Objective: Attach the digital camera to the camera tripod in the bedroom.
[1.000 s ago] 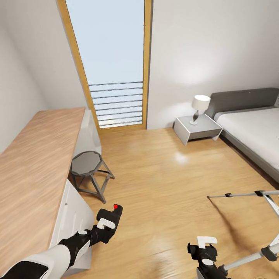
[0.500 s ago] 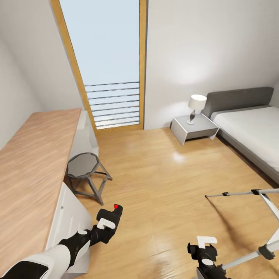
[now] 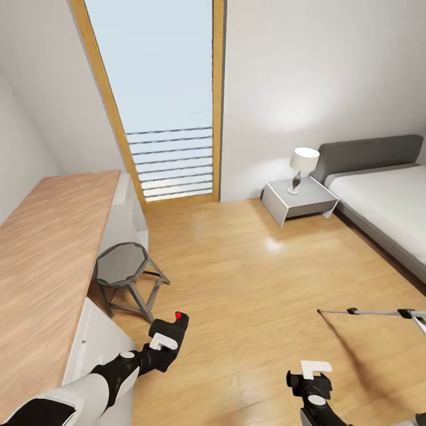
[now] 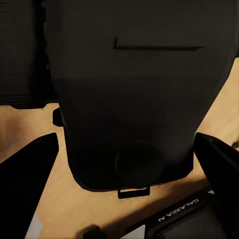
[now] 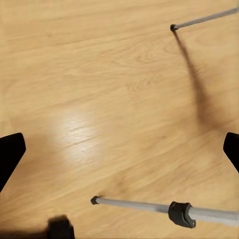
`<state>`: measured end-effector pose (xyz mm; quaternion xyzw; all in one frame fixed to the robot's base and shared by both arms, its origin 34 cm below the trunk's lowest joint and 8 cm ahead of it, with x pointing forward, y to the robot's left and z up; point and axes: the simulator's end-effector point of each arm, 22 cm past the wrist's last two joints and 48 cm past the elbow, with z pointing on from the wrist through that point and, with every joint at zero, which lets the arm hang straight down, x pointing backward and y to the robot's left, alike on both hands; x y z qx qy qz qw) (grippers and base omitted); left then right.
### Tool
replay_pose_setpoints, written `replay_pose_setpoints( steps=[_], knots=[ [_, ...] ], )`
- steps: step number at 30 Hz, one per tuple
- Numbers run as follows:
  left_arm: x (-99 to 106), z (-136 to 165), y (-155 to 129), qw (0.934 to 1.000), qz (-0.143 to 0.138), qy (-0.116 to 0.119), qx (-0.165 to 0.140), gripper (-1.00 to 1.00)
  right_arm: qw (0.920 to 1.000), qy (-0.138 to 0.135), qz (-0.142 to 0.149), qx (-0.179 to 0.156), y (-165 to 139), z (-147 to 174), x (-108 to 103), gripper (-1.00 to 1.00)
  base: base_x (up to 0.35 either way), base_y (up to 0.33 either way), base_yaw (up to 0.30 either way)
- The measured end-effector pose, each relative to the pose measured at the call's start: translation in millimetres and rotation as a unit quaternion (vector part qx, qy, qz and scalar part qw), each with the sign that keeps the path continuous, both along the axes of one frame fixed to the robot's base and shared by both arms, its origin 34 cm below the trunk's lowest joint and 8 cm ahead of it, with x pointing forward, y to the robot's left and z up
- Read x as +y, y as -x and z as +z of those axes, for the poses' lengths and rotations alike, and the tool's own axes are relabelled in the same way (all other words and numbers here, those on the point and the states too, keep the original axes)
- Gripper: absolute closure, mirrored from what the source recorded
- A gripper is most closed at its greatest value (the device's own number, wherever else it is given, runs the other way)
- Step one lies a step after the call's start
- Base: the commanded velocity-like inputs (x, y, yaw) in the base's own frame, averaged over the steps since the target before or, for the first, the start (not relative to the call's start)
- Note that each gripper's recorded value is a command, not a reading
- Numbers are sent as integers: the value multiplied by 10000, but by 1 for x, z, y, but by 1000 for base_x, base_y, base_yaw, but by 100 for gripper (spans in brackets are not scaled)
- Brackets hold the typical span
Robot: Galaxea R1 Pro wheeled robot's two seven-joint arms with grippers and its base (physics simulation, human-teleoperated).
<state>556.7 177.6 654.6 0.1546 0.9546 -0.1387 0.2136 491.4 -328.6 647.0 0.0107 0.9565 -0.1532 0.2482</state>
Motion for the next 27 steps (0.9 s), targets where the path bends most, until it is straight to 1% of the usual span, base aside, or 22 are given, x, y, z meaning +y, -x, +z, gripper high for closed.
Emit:
replay_pose_setpoints(
  steps=[8,27],
  knots=[
    [-1,0,0,10000,-5,6,-1,100,10000,5,-2,-1,0,0,0,-100,207,0,0],
    [-2,0,0,10000,-9,14,0,100,10000,-4,3,-5,-1,0,0,-100,40,9,0]
  ],
)
